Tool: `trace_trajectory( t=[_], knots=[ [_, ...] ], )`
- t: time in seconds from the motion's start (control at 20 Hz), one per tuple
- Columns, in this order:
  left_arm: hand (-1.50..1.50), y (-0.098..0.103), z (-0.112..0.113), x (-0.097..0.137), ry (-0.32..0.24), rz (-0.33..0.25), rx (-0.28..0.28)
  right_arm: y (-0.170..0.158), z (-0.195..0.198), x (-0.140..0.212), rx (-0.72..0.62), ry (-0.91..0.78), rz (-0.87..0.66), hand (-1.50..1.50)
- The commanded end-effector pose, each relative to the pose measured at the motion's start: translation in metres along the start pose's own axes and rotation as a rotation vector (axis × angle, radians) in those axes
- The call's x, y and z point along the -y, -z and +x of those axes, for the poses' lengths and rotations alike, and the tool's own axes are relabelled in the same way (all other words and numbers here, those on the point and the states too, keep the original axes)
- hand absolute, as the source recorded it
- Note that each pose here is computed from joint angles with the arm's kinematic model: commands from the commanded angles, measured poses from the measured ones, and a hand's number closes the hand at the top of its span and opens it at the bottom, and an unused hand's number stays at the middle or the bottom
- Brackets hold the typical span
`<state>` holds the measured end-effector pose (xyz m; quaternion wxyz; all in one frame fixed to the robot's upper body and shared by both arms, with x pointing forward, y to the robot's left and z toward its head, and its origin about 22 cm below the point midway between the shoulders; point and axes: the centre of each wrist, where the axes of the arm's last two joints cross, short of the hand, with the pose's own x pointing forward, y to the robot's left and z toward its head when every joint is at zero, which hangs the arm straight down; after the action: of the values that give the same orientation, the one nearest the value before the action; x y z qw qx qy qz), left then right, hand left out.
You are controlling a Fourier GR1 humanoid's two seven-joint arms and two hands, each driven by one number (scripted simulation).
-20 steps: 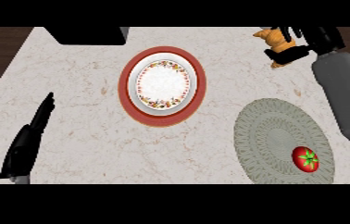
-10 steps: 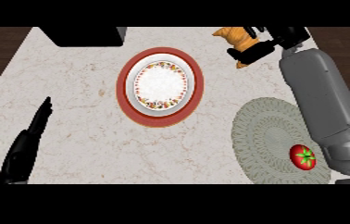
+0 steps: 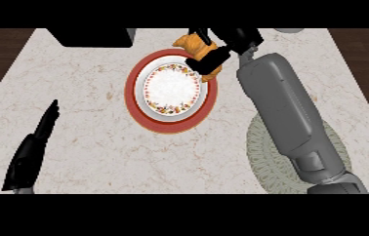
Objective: Pick the croissant from the placemat and place it in the plate
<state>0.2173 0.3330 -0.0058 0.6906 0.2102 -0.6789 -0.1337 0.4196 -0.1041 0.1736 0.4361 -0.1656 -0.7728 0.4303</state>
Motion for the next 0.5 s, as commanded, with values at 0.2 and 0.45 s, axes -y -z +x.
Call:
trace_trajectory(
  t=[0.2, 0.45],
  knots=[
    [0.0, 0.008, 0.008, 0.014, 0.008, -0.03, 0.025, 0.024, 0.02, -0.061, -0.072, -0.036, 0.165, 1.5],
    [0.0, 0.005, 0.003, 0.02, 0.004, -0.023, 0.032, 0.025, 0.016, -0.082, -0.103, -0.016, 0.183, 1.5]
  ],
)
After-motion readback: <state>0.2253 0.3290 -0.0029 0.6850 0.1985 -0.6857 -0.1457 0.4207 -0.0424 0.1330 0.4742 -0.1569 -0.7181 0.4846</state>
